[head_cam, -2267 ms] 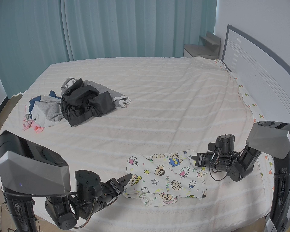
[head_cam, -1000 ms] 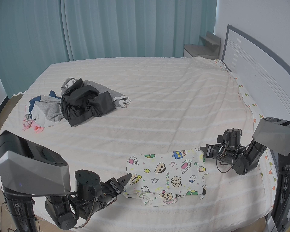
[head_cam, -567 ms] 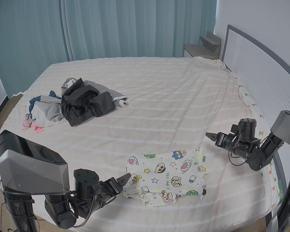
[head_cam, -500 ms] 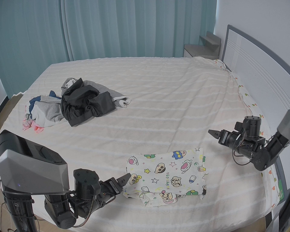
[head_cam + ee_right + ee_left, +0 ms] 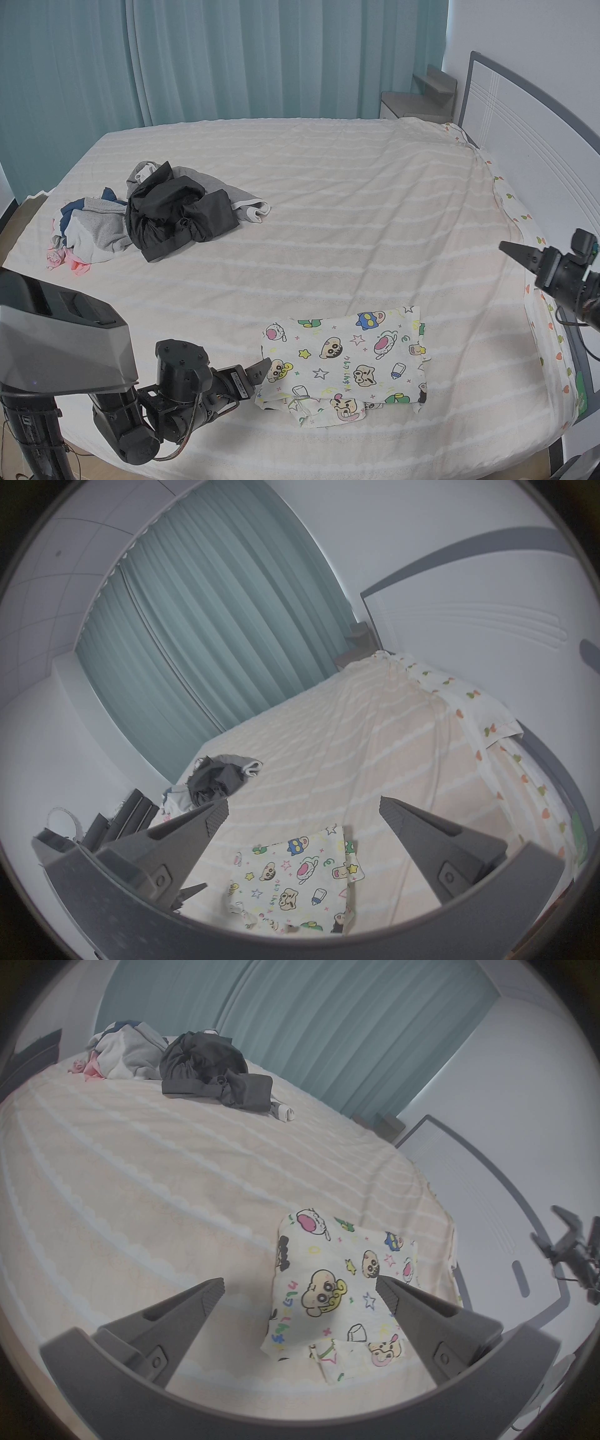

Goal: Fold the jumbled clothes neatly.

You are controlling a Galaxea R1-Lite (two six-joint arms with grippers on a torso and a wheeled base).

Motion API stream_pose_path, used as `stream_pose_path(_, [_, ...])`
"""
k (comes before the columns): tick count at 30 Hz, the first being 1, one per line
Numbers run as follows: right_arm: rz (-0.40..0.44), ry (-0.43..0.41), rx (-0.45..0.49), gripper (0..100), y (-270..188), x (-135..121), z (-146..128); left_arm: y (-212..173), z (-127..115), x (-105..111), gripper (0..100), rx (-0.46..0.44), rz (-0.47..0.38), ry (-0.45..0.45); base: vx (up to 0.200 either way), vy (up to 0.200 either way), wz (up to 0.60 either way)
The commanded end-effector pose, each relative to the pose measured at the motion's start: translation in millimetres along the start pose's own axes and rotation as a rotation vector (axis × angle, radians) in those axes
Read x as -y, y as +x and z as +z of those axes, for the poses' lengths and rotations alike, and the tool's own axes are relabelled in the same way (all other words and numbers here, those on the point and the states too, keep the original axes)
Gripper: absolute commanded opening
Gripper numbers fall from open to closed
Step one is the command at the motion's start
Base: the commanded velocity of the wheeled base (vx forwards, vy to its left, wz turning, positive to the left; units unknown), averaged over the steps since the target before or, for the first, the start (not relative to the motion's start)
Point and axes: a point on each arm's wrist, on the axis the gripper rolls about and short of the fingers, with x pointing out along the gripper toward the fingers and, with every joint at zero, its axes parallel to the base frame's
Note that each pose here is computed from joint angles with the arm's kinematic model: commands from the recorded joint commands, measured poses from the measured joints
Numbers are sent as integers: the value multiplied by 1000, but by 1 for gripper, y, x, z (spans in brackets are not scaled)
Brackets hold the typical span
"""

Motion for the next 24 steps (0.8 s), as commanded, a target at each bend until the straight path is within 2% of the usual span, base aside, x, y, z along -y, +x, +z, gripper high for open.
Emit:
stream_pose_path(1, [104, -5, 226, 100, -146, -14, 10, 14, 27, 16, 100, -86, 34, 61, 0, 0, 0])
stream_pose_path(7, [102, -17, 226, 100, -146, -13, 8, 25, 24, 9, 100, -159, 18, 53, 0, 0, 0])
stream_pose_path(12, [94, -36, 221, 100, -145, -12, 7, 38, 12, -6, 100, -227, 20, 38, 0, 0, 0])
stream_pose_path(18, [85, -61, 215, 100, -145, -11, 4, 55, -2, -17, 100, -252, -15, 23, 0, 0, 0])
stream_pose_path(24, [85, -60, 213, 100, -144, -11, 4, 71, -8, -17, 100, -250, -25, 25, 0, 0, 0])
